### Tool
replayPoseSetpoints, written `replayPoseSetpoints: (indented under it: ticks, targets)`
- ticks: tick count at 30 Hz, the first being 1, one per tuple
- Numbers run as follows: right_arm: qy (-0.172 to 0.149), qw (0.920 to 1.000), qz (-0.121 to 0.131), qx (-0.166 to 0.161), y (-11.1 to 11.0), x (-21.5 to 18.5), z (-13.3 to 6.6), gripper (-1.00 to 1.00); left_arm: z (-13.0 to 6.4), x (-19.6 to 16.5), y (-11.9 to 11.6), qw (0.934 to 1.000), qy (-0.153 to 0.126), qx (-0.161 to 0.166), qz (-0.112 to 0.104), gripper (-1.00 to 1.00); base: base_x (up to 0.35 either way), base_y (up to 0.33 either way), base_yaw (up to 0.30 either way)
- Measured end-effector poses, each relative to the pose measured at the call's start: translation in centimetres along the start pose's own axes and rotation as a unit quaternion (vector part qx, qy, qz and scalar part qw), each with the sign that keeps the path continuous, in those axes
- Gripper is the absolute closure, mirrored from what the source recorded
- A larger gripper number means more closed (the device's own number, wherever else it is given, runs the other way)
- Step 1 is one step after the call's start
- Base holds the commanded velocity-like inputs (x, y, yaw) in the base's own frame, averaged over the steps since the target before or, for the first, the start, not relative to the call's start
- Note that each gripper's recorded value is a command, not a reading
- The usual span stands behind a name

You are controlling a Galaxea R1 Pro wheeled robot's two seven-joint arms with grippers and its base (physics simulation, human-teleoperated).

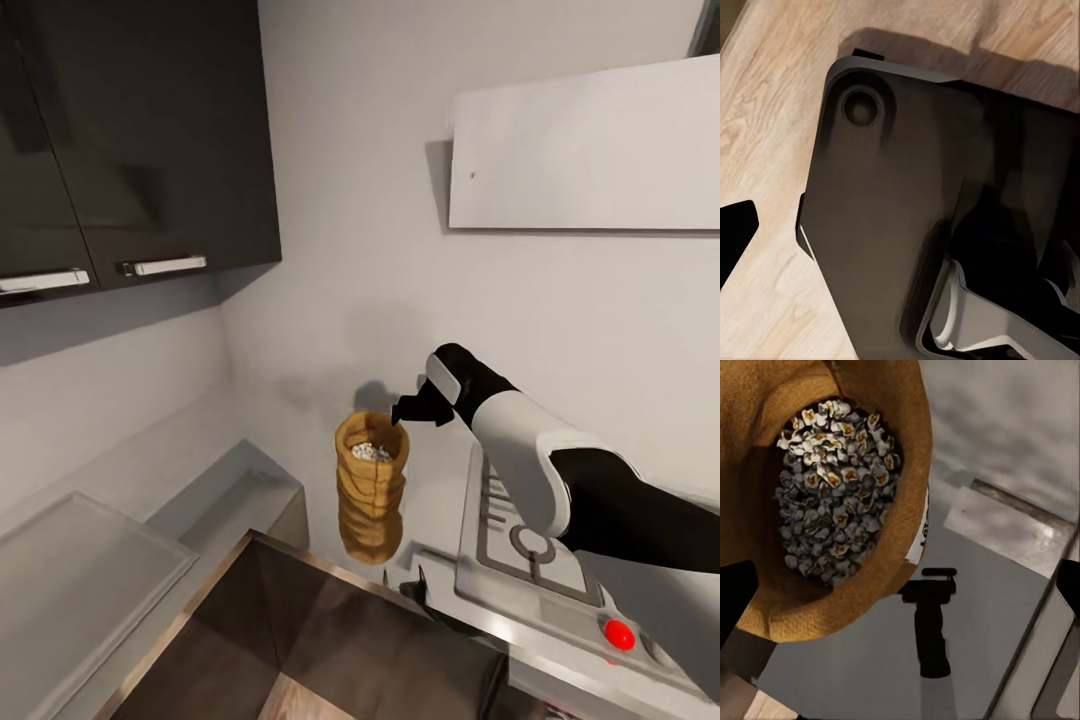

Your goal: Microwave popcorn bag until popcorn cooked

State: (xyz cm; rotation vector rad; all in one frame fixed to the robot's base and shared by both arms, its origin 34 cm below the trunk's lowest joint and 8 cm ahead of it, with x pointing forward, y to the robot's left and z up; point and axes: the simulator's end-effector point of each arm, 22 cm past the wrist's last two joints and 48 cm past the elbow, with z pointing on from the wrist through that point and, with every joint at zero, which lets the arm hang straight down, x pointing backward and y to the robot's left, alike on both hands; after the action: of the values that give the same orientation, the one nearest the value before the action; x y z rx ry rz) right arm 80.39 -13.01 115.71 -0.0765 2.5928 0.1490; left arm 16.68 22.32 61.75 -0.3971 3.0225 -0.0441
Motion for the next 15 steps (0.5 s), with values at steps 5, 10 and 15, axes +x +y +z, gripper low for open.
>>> replayPoseSetpoints:
  ticks: [5, 10, 15]
  targets:
    - [-0.006, 1.0, 0.0, -0.002, 0.05, -0.06, 0.31, -1.0, 0.01, 0.01, -0.11, 1.0, 0.0, 0.001, 0.0, -1.0, 0.039, 0.007, 0.0]
    - [-0.007, 1.0, 0.002, -0.003, 0.11, -0.14, 0.3, -1.0, 0.01, 0.01, -0.13, 1.0, 0.0, 0.001, 0.0, -1.0, 0.003, 0.0, 0.0]
    - [-0.01, 0.9999, 0.003, -0.002, 0.06, -0.16, 0.29, -1.0, -0.01, 0.08, -0.15, 1.0, 0.001, 0.001, 0.0, -1.0, 0.098, 0.0, 0.0]
